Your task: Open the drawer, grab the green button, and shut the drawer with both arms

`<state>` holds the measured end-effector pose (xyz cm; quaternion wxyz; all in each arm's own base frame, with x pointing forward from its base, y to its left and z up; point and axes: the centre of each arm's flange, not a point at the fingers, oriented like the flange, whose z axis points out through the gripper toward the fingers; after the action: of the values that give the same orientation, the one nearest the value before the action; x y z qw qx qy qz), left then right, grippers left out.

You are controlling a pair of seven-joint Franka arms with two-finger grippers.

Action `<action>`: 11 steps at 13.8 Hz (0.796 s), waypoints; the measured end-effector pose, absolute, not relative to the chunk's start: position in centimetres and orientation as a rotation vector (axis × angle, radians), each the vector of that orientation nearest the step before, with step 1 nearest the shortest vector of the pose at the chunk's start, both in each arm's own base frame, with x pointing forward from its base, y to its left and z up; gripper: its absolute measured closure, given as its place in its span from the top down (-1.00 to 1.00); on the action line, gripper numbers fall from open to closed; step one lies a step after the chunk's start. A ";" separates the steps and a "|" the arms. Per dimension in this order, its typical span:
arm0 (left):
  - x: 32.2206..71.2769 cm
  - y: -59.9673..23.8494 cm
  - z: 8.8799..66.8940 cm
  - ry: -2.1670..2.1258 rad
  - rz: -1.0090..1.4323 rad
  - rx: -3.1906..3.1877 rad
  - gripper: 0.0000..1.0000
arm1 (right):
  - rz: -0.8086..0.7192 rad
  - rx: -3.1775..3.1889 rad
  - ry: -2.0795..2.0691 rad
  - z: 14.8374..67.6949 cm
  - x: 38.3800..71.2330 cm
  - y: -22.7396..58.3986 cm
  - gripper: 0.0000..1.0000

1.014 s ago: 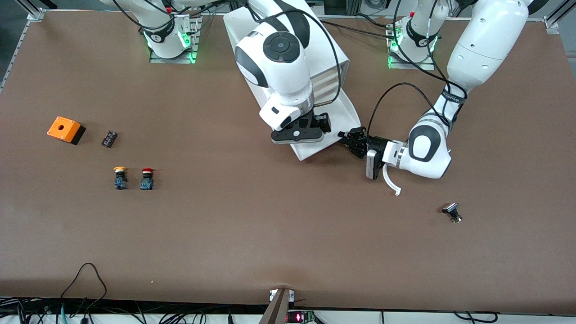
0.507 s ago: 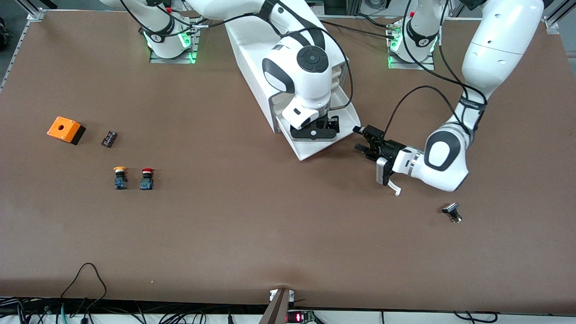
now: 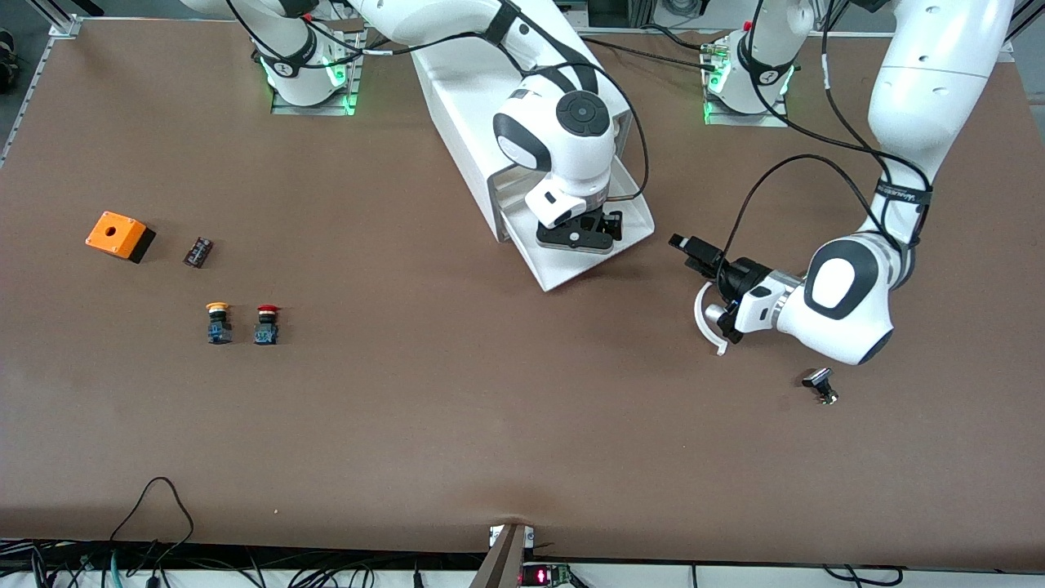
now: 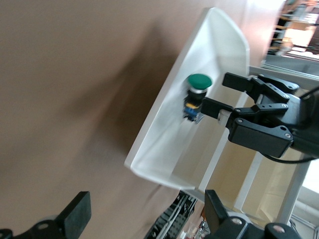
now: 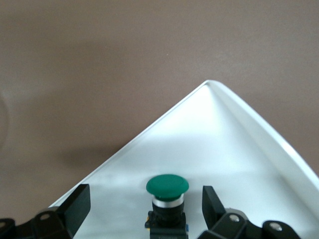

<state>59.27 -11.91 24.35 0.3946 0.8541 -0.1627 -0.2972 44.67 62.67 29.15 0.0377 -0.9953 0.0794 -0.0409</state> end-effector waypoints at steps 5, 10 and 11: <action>58.9 -11.3 26.7 -0.085 -1.002 2.434 1.00 | -0.089 -3.093 0.242 27.0 42.1 63.3 0.94; 58.6 -11.0 26.1 0.139 -1.113 2.562 1.00 | -0.084 -3.098 0.236 26.7 41.8 63.4 0.03; 58.6 -11.0 26.0 0.147 -1.118 2.565 1.00 | -0.085 -3.098 0.233 26.7 41.6 63.5 -0.16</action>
<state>58.58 -10.98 26.01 0.1688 0.9023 0.0518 -0.3933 41.64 63.47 26.75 0.0167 -0.9967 0.0749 -0.0272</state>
